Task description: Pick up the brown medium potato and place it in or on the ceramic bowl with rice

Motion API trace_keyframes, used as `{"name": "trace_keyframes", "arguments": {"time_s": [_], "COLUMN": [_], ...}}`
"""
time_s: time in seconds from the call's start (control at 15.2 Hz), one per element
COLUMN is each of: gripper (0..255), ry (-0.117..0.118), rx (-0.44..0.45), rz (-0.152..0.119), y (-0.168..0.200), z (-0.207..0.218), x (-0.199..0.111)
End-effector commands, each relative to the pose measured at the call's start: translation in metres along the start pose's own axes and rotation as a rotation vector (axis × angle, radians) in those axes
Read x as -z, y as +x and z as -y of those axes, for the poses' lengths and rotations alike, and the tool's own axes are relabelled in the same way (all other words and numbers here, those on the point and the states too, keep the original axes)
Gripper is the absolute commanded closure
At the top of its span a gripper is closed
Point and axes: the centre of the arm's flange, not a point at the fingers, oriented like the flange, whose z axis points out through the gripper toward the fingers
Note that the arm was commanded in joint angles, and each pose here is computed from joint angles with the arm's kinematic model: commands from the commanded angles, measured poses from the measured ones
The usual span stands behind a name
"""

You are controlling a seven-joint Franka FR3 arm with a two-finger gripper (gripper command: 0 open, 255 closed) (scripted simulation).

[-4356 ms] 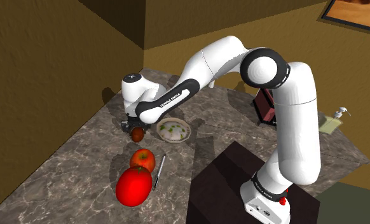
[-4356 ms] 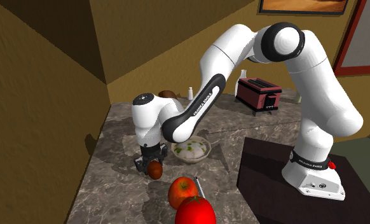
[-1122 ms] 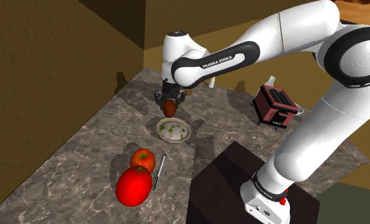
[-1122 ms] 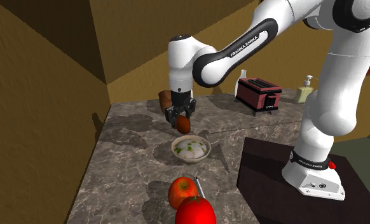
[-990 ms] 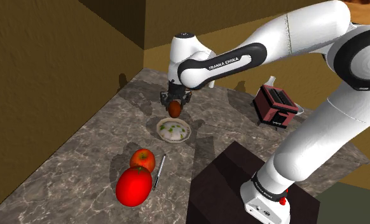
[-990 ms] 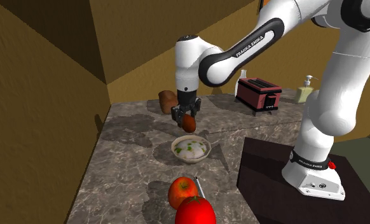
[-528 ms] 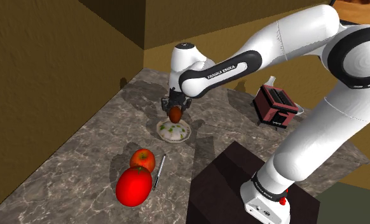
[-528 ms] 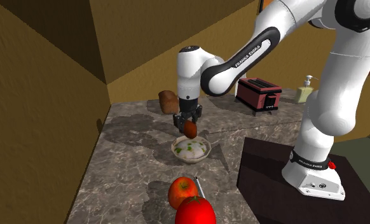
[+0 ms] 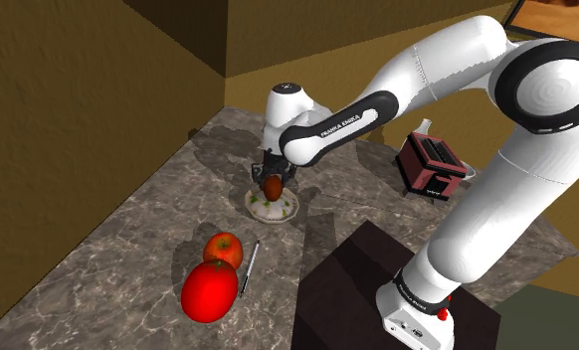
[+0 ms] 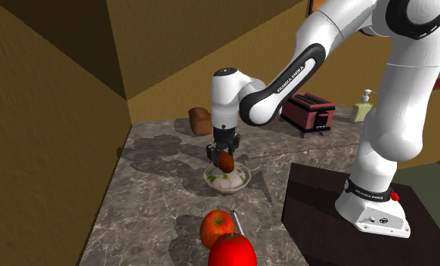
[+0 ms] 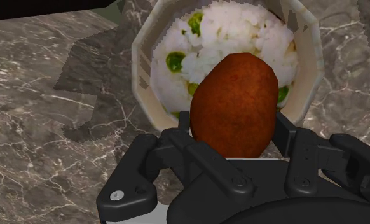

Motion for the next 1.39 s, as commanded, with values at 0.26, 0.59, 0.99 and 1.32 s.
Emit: {"name": "trace_keyframes", "arguments": {"time_s": [0.26,0.59,0.99,1.32], "gripper": [255,0,0,0], "ry": [0.000,0.000,0.000,0.000], "rx": [0.000,0.000,0.000,0.000], "rz": [0.000,0.000,0.000,0.000], "y": [-0.001,-0.001,-0.001,-0.001], "z": [0.001,0.001,0.001,0.001], "x": [-0.002,-0.002,0.048,0.048]}}
